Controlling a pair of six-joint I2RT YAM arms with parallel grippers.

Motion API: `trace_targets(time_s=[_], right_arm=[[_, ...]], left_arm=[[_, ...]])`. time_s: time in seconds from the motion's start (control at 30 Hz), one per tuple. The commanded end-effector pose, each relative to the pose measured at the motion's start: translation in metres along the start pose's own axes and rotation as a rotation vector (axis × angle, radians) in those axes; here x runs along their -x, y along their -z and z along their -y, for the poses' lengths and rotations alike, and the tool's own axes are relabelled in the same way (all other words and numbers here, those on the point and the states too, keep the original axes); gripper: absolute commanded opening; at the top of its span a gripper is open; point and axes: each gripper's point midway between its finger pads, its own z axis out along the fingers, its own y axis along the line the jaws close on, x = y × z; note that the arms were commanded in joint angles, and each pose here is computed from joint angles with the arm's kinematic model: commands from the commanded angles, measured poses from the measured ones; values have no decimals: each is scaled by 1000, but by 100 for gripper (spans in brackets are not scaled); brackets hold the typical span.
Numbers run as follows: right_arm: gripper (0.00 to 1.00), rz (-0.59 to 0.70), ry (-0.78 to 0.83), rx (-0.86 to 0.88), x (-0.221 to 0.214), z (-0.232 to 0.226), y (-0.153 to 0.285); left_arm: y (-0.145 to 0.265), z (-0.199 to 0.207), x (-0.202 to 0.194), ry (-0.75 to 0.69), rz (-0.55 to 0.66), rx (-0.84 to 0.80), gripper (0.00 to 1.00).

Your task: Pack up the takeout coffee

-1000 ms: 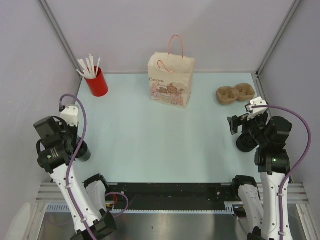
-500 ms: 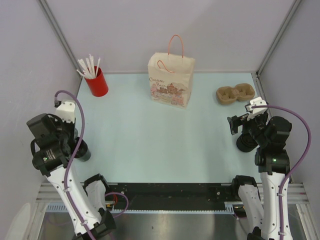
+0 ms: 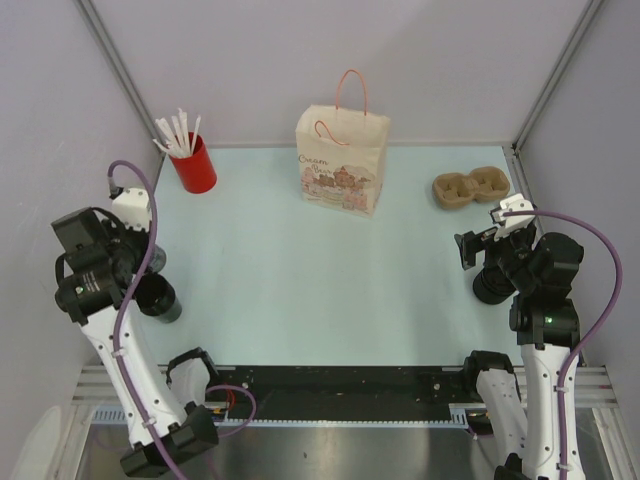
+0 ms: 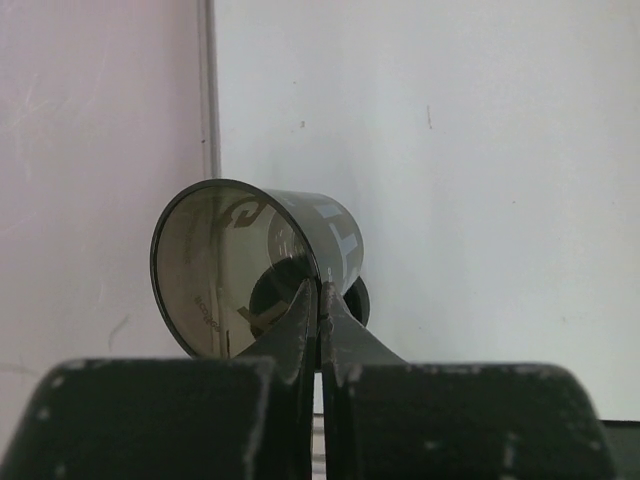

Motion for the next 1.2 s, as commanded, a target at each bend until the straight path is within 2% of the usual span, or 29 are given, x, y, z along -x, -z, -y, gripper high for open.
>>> trace_targets(time_s=[0.0,0.3,0.67,0.87,1.17], right_arm=[[100,11,14,-1,4,2,0],[100,4,15,-2,2,2,-1],[100,-13,15,-14,-4,6,-4],[100,-21,11,-18,-7,7,-7],[100,-41,6,-10,-14,7,-11]], left_arm=[[-4,5,22,3,48,7,0],[-31,57,45,-57,44,-97,0],[-50,159,64,-269,52,-276,0],[-41,207,74,-400,101,-415,0],[-20,276,62,-654,182,-591,0]])
